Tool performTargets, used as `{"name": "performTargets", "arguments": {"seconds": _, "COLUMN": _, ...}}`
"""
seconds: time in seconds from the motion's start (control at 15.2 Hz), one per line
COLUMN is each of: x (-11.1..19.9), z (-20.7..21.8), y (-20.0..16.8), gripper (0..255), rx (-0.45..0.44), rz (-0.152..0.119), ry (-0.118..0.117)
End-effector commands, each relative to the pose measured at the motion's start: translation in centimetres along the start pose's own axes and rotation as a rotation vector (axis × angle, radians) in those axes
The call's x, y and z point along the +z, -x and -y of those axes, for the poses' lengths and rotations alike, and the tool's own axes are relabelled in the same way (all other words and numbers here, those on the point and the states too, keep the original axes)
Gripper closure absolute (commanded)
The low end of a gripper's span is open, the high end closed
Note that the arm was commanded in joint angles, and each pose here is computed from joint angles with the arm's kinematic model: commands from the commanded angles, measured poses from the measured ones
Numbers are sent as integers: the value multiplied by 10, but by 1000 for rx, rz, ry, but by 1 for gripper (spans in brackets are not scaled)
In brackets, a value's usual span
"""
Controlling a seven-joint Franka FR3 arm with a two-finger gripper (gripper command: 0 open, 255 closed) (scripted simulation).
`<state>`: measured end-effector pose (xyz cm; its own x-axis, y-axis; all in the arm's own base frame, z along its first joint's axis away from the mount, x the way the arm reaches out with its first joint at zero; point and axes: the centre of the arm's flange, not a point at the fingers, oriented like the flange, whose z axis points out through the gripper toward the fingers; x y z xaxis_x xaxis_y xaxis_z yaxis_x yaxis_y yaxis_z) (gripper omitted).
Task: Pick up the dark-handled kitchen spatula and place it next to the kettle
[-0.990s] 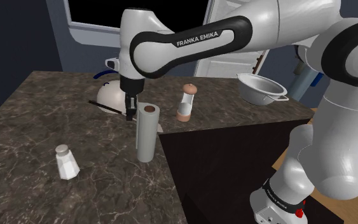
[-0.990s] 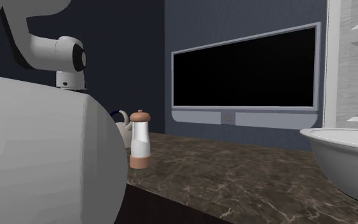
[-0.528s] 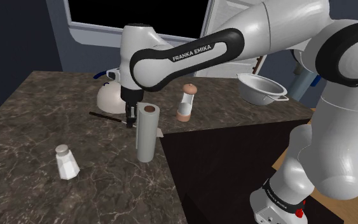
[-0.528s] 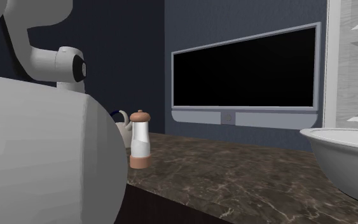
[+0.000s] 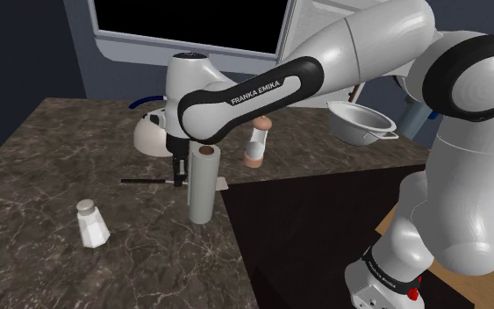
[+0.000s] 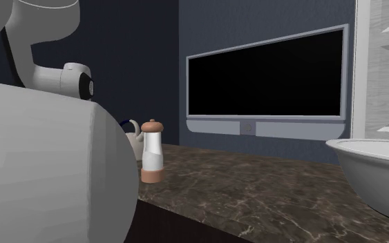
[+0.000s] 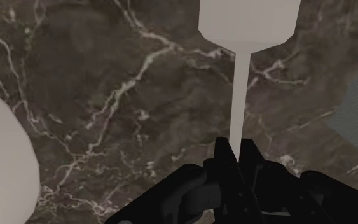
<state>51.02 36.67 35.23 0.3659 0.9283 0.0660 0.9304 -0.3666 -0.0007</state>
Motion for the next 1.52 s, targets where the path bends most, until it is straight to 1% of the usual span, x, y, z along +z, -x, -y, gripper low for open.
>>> {"name": "performTargets", "arguments": {"seconds": 0.0, "x": 2, "z": 0, "y": 1, "gripper": 255, "rx": 0, "rz": 0, "ry": 0}}
{"name": "performTargets", "arguments": {"seconds": 0.33, "x": 2, "z": 0, "y": 0, "gripper": 255, "rx": 0, "rz": 0, "ry": 0}}
{"name": "performTargets", "arguments": {"seconds": 0.4, "x": 2, "z": 0, "y": 0, "gripper": 0, "rx": 0, "rz": 0, "ry": 0}}
{"name": "performTargets", "arguments": {"seconds": 0.73, "x": 2, "z": 0, "y": 0, "gripper": 0, "rx": 0, "rz": 0, "ry": 0}}
{"name": "performTargets", "arguments": {"seconds": 0.99, "x": -48, "z": 0, "y": 1, "gripper": 0, "rx": 0, "rz": 0, "ry": 0}}
{"name": "performTargets", "arguments": {"seconds": 1.45, "x": -48, "z": 0, "y": 1, "gripper": 0, "rx": 0, "rz": 0, "ry": 0}}
